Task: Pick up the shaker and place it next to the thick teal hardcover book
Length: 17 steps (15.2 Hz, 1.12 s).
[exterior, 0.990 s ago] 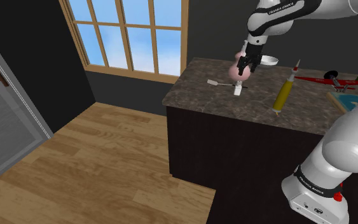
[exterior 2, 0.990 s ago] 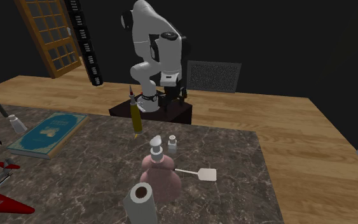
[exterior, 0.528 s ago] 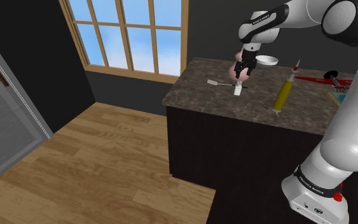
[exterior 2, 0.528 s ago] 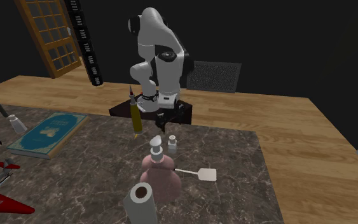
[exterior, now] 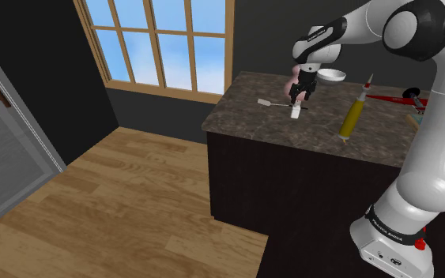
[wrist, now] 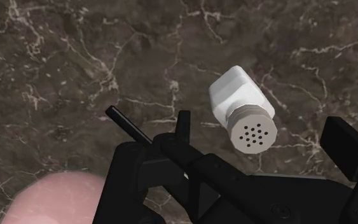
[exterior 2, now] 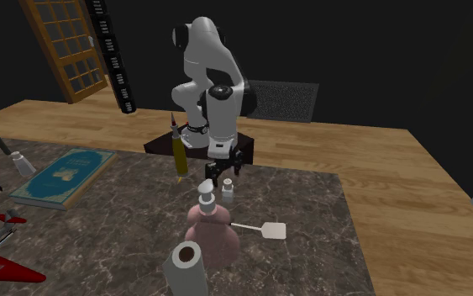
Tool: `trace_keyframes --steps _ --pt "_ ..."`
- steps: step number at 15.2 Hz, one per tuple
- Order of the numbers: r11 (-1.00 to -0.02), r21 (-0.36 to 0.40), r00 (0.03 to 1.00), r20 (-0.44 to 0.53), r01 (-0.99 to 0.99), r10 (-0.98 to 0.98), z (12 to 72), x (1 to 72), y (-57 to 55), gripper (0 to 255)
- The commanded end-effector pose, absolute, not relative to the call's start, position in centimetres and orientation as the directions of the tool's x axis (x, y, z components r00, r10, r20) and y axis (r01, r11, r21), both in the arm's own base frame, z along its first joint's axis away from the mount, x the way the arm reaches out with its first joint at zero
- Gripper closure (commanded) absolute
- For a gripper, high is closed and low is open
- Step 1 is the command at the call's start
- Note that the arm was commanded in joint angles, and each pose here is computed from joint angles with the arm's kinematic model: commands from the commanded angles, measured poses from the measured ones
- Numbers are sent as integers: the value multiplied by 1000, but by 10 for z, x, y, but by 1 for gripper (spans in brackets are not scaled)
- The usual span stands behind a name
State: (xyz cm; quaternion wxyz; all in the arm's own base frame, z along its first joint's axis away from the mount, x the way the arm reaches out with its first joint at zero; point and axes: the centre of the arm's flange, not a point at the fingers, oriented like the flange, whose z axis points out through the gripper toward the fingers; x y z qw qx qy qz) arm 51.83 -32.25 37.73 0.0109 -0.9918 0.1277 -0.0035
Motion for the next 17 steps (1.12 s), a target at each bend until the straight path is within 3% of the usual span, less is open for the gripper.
trace_keyframes --steps 1,8,9,17 --pt "-967 -22 967 4 -253 -253 368 518 -322 0" --pt "-967 -22 967 4 -253 -253 368 518 -322 0" --pt "-967 -22 967 4 -253 -253 368 518 -322 255" --pt "-967 -22 967 4 -253 -253 368 518 -322 255"
